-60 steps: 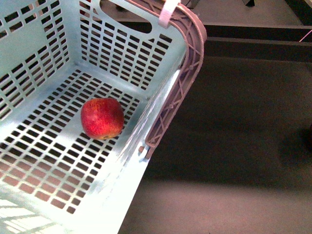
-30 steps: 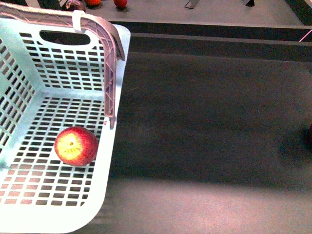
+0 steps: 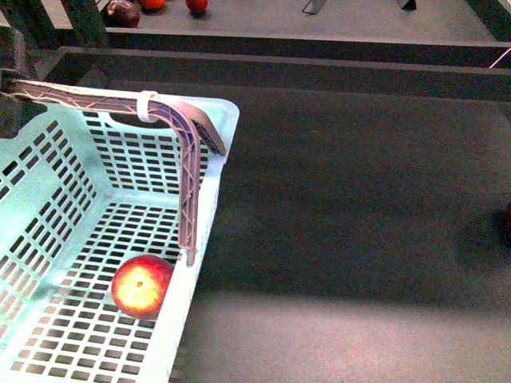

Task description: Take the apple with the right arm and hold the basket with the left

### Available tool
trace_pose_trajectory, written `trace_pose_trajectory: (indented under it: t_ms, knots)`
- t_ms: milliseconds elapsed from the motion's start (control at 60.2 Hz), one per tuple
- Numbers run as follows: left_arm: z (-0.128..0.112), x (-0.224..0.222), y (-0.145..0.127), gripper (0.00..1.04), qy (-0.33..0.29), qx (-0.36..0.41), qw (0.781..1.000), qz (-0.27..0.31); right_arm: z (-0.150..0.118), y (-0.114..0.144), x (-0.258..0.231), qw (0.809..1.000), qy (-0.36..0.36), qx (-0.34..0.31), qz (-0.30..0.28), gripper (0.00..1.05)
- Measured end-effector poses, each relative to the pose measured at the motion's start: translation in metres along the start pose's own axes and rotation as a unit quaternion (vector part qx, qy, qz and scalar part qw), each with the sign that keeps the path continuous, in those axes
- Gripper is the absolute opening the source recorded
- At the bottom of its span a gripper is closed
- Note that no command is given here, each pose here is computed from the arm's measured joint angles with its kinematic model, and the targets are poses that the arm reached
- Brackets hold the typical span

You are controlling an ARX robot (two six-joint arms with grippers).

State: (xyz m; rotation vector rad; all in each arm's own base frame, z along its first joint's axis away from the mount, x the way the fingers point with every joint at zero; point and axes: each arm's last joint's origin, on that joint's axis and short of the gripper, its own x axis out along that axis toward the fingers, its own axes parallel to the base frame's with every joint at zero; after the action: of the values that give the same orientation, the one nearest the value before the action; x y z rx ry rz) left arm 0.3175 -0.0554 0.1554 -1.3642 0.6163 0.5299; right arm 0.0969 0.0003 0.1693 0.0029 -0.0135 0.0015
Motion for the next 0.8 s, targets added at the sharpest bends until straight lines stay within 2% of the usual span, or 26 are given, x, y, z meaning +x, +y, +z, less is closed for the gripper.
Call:
trace_pose_trajectory:
  t_ms: [349,531,648,797]
  knots:
    - [-0.005,-0.007,0.02,0.07,0.01,0.013,1.0,-0.007,0.0,0.0,0.0,1.0,0.0,0.0,0.0,0.96]
    - [-0.013,-0.021,0.04,0.37,0.014,0.018,1.0,0.005,0.0,0.0,0.0,1.0,0.0,0.0,0.0,0.96]
    - [-0.015,-0.037,0.042,0.55,0.006,0.01,1.0,0.002,0.0,0.0,0.0,1.0,0.0,0.0,0.0,0.96]
    - [-0.014,-0.067,0.043,0.83,-0.023,-0.011,1.0,-0.011,0.0,0.0,0.0,1.0,0.0,0.0,0.0,0.96]
